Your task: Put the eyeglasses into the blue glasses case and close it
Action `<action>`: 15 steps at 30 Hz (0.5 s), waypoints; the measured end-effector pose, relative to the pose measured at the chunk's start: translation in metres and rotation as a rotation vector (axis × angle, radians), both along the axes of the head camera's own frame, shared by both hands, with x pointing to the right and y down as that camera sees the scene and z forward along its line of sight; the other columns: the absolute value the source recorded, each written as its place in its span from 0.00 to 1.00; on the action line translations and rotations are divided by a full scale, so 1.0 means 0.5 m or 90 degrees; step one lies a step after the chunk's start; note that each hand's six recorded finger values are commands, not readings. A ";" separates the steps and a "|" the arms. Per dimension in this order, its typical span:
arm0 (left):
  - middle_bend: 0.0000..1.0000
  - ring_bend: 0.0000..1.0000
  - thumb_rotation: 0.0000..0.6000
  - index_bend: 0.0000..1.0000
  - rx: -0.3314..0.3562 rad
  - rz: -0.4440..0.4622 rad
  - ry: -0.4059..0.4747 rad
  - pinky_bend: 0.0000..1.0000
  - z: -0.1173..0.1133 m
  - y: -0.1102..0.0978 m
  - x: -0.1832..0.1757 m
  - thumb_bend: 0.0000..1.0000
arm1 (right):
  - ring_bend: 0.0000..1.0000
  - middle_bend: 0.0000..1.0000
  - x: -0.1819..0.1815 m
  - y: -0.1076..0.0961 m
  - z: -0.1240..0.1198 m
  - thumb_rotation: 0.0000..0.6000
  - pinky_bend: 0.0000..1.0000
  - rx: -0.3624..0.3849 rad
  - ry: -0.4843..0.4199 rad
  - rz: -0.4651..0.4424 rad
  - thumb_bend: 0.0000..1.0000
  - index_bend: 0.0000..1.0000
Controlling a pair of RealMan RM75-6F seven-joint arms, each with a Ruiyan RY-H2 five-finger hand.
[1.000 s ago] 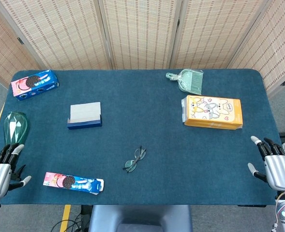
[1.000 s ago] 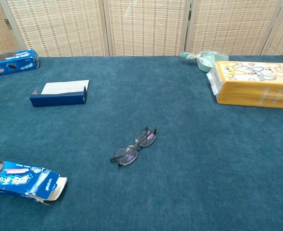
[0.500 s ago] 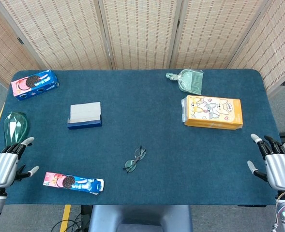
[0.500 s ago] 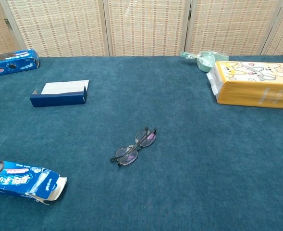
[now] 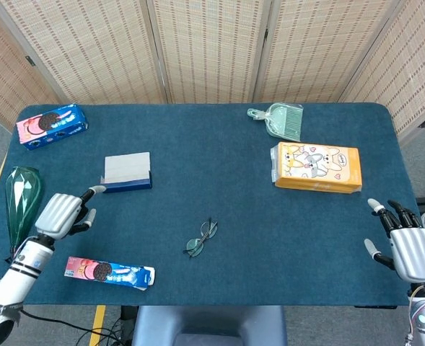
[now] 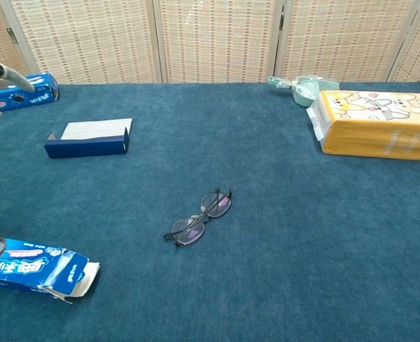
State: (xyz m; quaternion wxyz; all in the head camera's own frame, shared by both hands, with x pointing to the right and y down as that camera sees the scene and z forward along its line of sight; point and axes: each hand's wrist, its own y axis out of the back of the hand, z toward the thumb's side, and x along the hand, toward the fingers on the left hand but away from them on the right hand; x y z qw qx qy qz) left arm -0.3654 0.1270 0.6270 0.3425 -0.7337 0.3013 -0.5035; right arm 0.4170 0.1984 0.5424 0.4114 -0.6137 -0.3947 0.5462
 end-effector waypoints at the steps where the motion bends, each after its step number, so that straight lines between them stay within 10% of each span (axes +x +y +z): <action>1: 1.00 1.00 1.00 0.20 -0.009 0.004 -0.002 1.00 0.010 -0.010 0.007 0.63 | 0.17 0.34 -0.001 0.001 0.000 1.00 0.20 -0.003 0.000 -0.001 0.29 0.12; 15: 1.00 1.00 1.00 0.18 -0.136 0.037 -0.083 1.00 0.156 -0.140 0.080 0.65 | 0.17 0.36 -0.006 0.001 0.005 1.00 0.20 -0.014 -0.002 -0.004 0.29 0.12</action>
